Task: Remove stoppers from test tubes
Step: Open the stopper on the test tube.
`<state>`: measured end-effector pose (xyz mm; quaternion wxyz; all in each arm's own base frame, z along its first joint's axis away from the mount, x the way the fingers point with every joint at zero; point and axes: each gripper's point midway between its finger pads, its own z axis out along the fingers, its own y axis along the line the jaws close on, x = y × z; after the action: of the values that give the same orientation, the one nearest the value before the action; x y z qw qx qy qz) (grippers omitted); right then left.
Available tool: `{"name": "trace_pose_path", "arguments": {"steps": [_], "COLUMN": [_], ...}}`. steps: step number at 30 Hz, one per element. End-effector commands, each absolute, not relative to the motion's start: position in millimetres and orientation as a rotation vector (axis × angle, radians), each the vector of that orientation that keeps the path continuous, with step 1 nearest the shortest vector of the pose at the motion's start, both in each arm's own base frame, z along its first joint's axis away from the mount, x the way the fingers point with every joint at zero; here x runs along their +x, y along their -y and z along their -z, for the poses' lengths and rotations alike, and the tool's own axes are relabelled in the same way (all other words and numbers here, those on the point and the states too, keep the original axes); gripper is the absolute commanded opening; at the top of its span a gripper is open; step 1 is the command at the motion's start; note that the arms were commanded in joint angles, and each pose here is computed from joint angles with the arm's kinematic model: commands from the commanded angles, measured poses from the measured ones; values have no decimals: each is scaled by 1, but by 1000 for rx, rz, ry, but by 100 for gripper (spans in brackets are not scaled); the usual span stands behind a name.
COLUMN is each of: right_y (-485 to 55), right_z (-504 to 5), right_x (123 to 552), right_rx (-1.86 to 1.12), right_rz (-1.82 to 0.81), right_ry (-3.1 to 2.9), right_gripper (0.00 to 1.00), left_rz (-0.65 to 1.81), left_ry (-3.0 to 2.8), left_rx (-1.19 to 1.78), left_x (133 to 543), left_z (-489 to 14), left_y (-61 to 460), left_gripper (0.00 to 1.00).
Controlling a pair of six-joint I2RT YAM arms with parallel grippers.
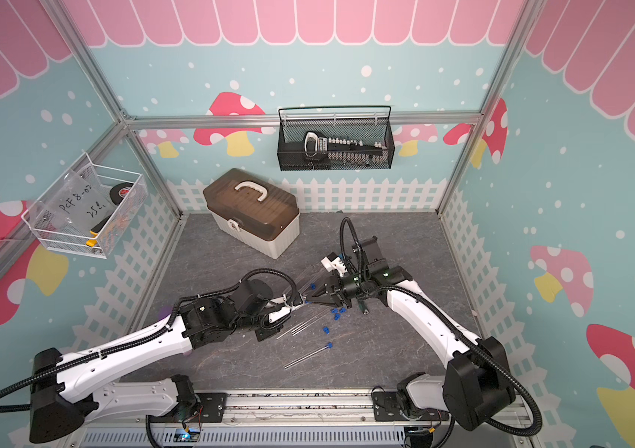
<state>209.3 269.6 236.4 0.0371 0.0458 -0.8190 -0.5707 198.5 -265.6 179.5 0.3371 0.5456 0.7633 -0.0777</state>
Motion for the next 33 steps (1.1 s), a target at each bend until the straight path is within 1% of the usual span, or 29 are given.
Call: {"name": "trace_pose_path", "arguments": {"steps": [1, 8, 16, 18, 21, 24, 29, 31, 33], "right_y": [-271, -246, -233, -233, -226, -223, -202, -205, -201], "right_z": [-237, -232, -237, -237, -228, -227, -225, -238, -241], "right_x": [204, 207, 206, 202, 191, 181, 196, 198, 197], "right_rx": [195, 215, 175, 194, 274, 306, 179, 219, 273], "right_rz": [1766, 1651, 1712, 1722, 1625, 1621, 1647, 1718, 1678], "right_ry": [2513, 2677, 2641, 2627, 2651, 2625, 2702, 2689, 2740], "right_gripper": [0, 0, 0, 0, 0, 0, 0, 0, 0], "left_rz": [194, 229, 209, 218, 218, 207, 190, 164, 145], "left_ry": [-1983, -2006, -2021, -2029, -2040, -2041, -2050, -2054, -2056], "left_rx": [1477, 1505, 1511, 1508, 1512, 1510, 1514, 1518, 1511], "left_x": [191, 183, 182, 181, 180, 183, 183, 185, 188], "left_z": [-173, -169, -162, -160, -158, -158, -156, -153, -153], "left_y": [261, 259, 252, 251, 249, 246, 241, 239, 236], "left_gripper": [0, 0, 0, 0, 0, 0, 0, 0, 0]}}
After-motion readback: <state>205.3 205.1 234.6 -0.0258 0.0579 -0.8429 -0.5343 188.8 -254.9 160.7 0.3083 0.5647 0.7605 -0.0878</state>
